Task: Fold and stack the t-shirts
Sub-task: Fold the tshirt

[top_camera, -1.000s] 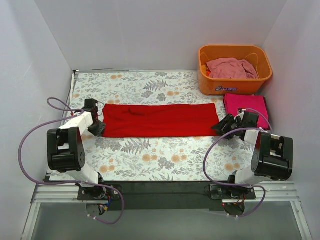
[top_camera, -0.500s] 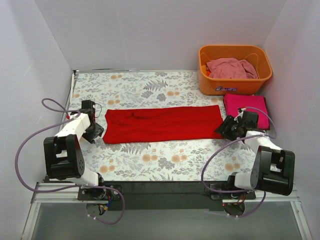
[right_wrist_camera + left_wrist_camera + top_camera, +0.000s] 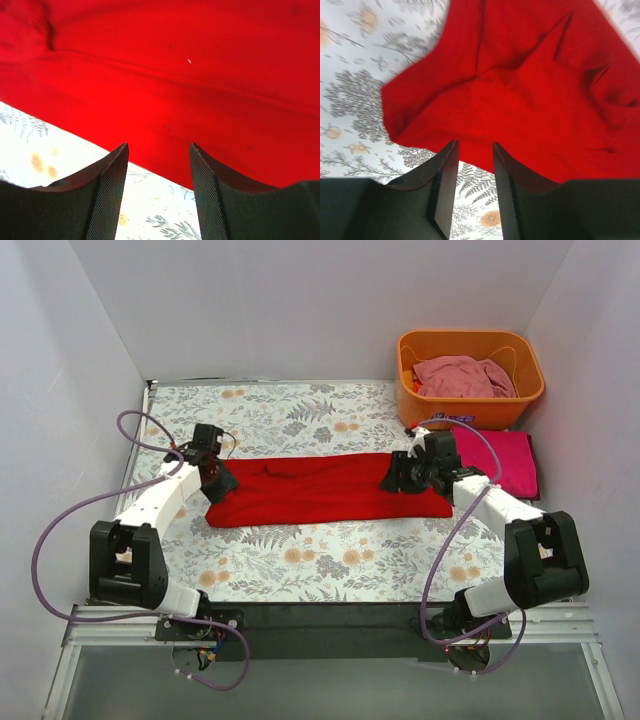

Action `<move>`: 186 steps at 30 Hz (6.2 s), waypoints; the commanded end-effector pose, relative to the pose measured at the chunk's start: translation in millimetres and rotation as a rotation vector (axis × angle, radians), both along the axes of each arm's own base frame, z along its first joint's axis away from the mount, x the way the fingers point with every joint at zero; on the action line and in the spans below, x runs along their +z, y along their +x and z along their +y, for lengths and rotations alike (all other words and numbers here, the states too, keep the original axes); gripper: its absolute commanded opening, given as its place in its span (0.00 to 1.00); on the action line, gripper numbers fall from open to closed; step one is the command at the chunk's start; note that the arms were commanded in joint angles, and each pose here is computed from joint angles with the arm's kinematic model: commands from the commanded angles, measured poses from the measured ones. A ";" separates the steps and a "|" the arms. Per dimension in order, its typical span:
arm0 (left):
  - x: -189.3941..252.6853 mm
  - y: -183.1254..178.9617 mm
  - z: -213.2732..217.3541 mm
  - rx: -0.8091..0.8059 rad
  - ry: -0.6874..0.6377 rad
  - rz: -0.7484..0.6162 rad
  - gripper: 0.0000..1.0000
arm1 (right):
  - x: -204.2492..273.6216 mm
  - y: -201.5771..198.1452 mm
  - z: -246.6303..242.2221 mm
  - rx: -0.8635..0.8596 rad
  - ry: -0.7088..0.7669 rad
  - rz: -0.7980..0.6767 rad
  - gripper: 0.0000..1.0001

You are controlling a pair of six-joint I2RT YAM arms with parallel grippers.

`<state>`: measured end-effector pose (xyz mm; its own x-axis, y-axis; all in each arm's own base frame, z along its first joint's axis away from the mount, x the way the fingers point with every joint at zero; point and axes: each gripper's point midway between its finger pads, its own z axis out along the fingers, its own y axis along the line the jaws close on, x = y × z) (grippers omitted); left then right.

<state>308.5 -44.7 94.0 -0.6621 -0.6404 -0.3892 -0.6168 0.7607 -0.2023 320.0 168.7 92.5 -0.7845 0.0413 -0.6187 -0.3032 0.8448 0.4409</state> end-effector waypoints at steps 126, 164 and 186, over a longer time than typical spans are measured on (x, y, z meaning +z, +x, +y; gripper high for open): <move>-37.8 75.1 -67.6 -0.069 -0.234 0.057 0.00 | -31.1 37.0 236.8 0.622 0.248 -0.002 0.01; -15.3 21.1 -52.8 -0.159 -0.173 0.116 0.00 | -11.1 -15.1 223.4 0.757 0.181 -0.102 0.01; -41.7 -9.6 -47.3 -0.147 -0.166 0.189 0.00 | -27.7 -42.6 211.0 0.792 0.150 -0.045 0.07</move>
